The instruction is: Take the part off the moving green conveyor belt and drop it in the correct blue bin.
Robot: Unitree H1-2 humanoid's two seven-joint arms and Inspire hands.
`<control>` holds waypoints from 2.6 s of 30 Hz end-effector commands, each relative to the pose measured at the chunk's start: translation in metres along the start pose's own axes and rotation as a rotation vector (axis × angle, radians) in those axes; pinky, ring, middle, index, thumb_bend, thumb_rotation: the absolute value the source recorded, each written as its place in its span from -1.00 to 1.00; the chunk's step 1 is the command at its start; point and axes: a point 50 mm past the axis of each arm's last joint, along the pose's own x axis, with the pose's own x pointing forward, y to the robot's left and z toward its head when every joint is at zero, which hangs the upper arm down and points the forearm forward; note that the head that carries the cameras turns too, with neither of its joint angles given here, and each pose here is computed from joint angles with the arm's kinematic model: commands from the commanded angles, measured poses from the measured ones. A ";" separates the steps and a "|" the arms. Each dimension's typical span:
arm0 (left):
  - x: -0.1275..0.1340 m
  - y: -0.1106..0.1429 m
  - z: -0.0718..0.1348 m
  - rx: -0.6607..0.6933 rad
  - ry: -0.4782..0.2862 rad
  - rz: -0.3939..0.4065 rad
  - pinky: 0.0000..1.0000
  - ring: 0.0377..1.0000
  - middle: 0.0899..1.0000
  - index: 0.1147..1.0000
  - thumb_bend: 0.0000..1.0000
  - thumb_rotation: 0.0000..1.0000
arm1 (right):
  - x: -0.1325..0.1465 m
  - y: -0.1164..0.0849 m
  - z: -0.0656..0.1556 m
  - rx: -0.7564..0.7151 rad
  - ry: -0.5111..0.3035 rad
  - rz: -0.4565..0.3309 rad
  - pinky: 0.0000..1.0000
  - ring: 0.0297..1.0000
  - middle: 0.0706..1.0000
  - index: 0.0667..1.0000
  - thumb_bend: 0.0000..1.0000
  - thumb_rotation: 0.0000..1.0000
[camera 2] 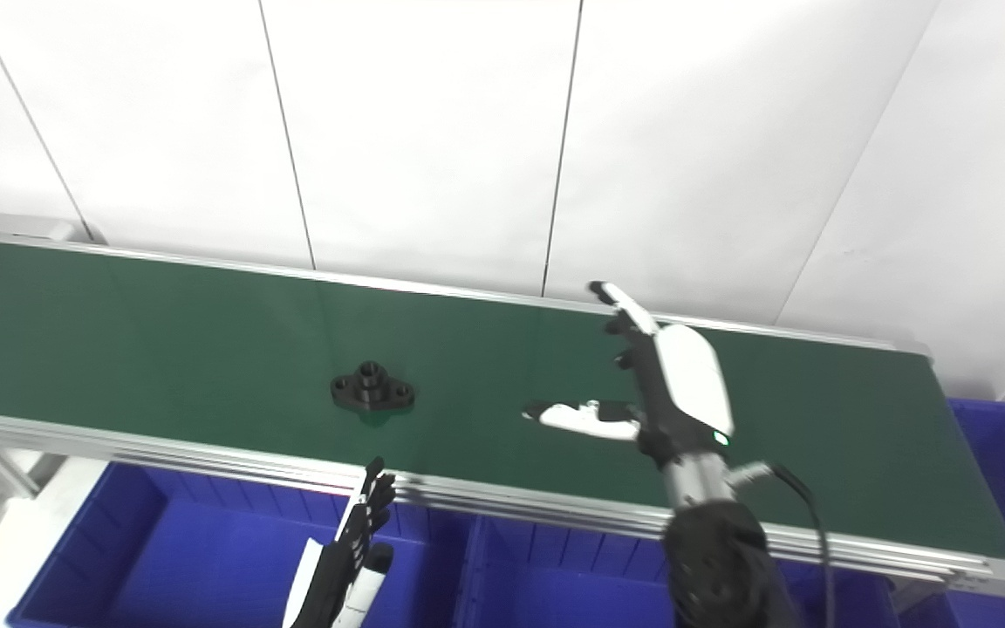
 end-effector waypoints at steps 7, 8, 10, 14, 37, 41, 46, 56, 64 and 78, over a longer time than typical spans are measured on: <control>0.010 -0.018 0.019 -0.045 -0.070 -0.018 0.84 0.90 0.92 0.97 0.46 1.00 | 0.059 0.018 0.038 -0.216 -0.070 0.045 -0.19 0.21 0.51 0.65 0.89 -0.20; 0.010 -0.018 0.019 -0.045 -0.070 -0.018 0.84 0.90 0.92 0.97 0.46 1.00 | 0.062 0.020 0.039 -0.228 -0.074 0.050 -0.18 0.20 0.51 0.65 0.89 -0.20; 0.009 -0.019 0.020 -0.041 -0.070 -0.022 0.84 0.89 0.92 0.98 0.46 1.00 | 0.072 0.028 0.047 -0.269 -0.084 0.074 -0.19 0.18 0.49 0.64 0.90 -0.18; 0.007 -0.020 0.021 -0.044 -0.065 -0.027 0.84 0.90 0.92 0.98 0.47 1.00 | 0.087 0.041 0.057 -0.318 -0.097 0.107 -0.24 0.11 0.47 0.62 0.91 -0.16; -0.009 -0.046 0.039 -0.107 -0.077 -0.028 0.87 0.91 0.94 0.99 0.49 1.00 | 0.118 0.097 0.061 -0.453 -0.021 0.338 -0.48 -0.33 -0.09 0.47 0.87 -0.09; -0.012 -0.052 0.039 -0.104 -0.074 -0.040 0.91 0.95 0.96 1.00 0.46 1.00 | 0.116 0.105 0.058 -0.425 -0.005 0.347 -0.71 -0.63 -0.47 0.41 0.80 -0.15; -0.015 -0.060 0.042 -0.127 -0.069 -0.039 0.85 0.98 0.99 1.00 0.46 0.92 | 0.111 0.117 0.054 -0.434 -0.024 0.347 -0.58 -0.46 -0.27 0.35 0.65 -0.17; -0.020 -0.062 0.049 -0.132 -0.070 -0.029 0.85 0.98 0.98 1.00 0.46 0.91 | 0.102 0.133 0.038 -0.547 -0.046 0.289 -0.82 -0.75 -0.66 -0.13 0.01 -0.70; -0.020 -0.060 0.048 -0.127 -0.062 -0.029 0.86 0.98 0.98 1.00 0.48 0.91 | 0.103 0.131 0.039 -0.500 -0.053 0.199 -0.85 -0.79 -0.71 -0.12 0.01 -0.72; -0.012 -0.054 0.043 -0.129 -0.057 -0.020 0.86 0.95 0.93 1.00 0.52 0.99 | 0.104 0.100 0.043 -0.318 -0.103 0.070 -0.84 -0.79 -0.72 -0.14 0.00 -0.68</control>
